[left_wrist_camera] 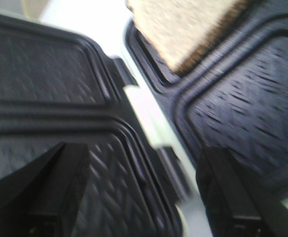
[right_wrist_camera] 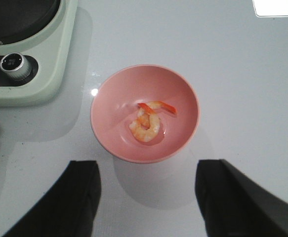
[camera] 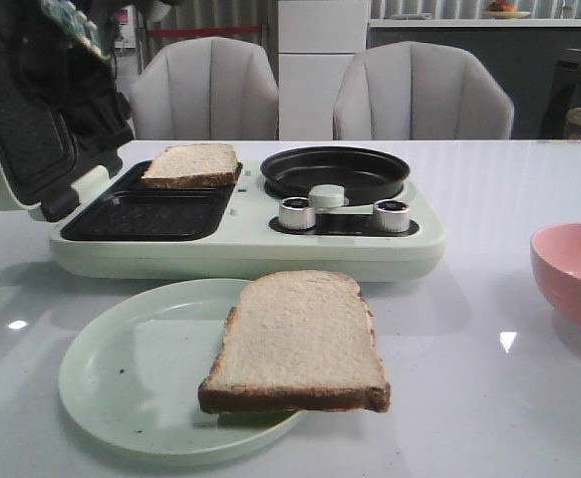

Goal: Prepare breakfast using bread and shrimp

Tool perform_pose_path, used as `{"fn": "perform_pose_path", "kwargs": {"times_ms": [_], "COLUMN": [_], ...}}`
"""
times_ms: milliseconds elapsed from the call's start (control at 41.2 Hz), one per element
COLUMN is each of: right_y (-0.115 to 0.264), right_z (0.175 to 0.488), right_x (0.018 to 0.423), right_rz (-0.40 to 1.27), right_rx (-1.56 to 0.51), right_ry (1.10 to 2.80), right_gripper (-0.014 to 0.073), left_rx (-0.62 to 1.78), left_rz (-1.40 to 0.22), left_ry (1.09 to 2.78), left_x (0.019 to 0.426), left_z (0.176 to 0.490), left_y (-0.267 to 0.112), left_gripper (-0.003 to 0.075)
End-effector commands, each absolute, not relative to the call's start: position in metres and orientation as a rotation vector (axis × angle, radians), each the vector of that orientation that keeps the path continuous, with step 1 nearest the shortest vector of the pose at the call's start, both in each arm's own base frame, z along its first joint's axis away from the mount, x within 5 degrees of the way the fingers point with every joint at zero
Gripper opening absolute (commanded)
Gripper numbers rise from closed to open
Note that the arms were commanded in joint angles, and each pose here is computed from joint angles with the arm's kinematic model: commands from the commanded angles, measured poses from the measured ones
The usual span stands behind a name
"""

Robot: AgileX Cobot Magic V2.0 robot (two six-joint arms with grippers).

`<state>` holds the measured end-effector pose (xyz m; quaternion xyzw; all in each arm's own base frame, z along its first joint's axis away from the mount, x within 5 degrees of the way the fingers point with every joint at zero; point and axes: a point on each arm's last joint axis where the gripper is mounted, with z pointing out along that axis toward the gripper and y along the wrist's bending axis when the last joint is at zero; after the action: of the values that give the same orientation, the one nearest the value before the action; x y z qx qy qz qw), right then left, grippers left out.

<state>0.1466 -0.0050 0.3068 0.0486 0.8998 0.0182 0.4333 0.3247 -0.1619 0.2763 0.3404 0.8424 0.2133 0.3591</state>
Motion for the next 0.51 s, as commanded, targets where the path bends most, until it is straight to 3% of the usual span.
{"fn": "perform_pose_path", "kwargs": {"times_ms": [0, 243, 486], "right_y": [-0.006, -0.006, -0.006], "right_z": [0.323, 0.323, 0.323], "right_x": [0.152, 0.152, 0.152], "right_rz": [0.033, 0.033, 0.033], "right_rx": [0.117, 0.117, 0.117], "right_ry": [2.136, 2.136, 2.136], "right_gripper": [0.0528, 0.0528, 0.0528], "left_rx": [0.823, 0.676, 0.618], "left_rz": [0.441, 0.132, -0.08], "left_ry": [2.178, 2.247, 2.215], "left_x": [0.295, 0.234, 0.174], "left_z": [0.32, 0.36, 0.371], "left_y": [-0.16, -0.145, -0.115], "left_gripper": [0.0511, 0.051, 0.051]}}
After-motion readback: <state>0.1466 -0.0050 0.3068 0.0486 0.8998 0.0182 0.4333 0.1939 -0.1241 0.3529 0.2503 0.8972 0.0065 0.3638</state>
